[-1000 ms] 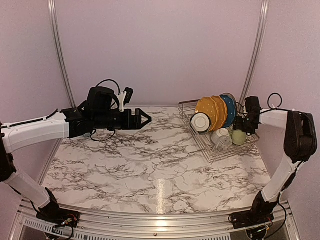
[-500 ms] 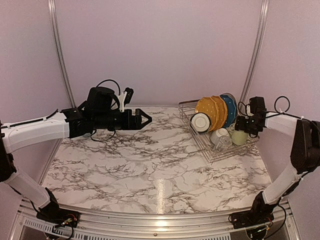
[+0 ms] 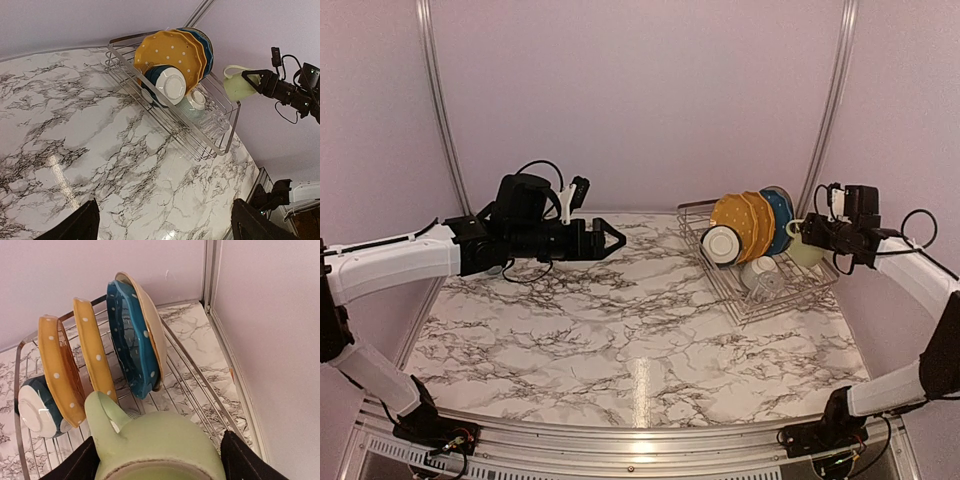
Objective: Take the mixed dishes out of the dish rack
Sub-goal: Pass from the right arm to the left
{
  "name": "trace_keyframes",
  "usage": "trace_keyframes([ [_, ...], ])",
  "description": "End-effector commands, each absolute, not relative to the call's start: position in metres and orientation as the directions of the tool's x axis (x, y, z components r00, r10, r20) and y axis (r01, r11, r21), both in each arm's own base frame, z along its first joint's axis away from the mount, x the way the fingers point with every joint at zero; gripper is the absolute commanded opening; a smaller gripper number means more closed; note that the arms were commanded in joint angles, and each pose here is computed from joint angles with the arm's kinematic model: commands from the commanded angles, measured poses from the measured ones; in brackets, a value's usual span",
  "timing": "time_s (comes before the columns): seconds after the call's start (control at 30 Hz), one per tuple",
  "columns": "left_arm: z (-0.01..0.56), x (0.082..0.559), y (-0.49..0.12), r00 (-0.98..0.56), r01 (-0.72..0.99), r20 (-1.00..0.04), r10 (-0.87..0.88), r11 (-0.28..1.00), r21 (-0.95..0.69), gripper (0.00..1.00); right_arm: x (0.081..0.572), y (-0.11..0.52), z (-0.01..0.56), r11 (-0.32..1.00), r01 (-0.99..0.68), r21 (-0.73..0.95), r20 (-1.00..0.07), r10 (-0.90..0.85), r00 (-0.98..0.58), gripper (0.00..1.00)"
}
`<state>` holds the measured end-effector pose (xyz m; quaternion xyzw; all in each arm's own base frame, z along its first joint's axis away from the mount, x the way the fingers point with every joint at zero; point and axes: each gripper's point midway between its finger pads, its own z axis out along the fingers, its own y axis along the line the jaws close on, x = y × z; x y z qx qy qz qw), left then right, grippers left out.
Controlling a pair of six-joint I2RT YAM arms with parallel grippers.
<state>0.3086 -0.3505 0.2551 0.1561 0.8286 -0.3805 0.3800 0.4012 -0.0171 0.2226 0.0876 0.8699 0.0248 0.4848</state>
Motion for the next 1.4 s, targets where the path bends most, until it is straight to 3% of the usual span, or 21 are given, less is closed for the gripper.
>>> trace_keyframes([
  [0.0,0.266,0.309,-0.359,-0.669,0.555,-0.742,-0.043,0.635,-0.538,0.94,0.402,0.005,0.305,0.99,-0.009,0.141,-0.951,0.132,-0.279,0.04],
  [0.2,0.267,0.307,-0.361,-0.674,0.555,-0.737,-0.051,0.623,-0.551,0.94,0.397,0.042,0.336,0.967,-0.168,0.19,-0.959,0.146,-0.243,0.0],
  [0.4,0.276,0.303,-0.366,-0.68,0.574,-0.728,-0.081,0.56,-0.598,0.94,0.386,0.097,0.355,0.865,-0.358,0.35,-0.923,0.254,-0.289,0.0],
  [0.63,0.294,0.3,-0.37,-0.69,0.594,-0.707,-0.152,0.439,-0.674,0.94,0.368,0.17,0.38,0.591,-0.585,0.556,-0.831,0.406,-0.379,0.0],
  [0.77,0.311,0.29,-0.378,-0.695,0.634,-0.697,-0.175,0.308,-0.709,0.8,0.361,0.215,0.388,0.421,-0.658,0.624,-0.776,0.434,-0.458,0.0],
  [1.0,0.345,0.268,-0.382,-0.695,0.684,-0.678,-0.239,0.071,-0.726,0.86,0.348,0.282,0.399,0.183,-0.709,0.682,-0.702,0.436,-0.563,0.0],
  [1.17,0.354,0.269,-0.38,-0.731,0.644,-0.627,-0.269,0.031,-0.764,0.86,0.343,0.319,0.392,0.155,-0.765,0.625,-0.758,0.355,-0.547,0.0],
  [1.37,0.353,0.267,-0.371,-0.787,0.575,-0.552,-0.276,-0.004,-0.818,0.86,0.355,0.318,0.379,0.308,-0.826,0.472,-0.873,0.297,-0.388,0.0],
])
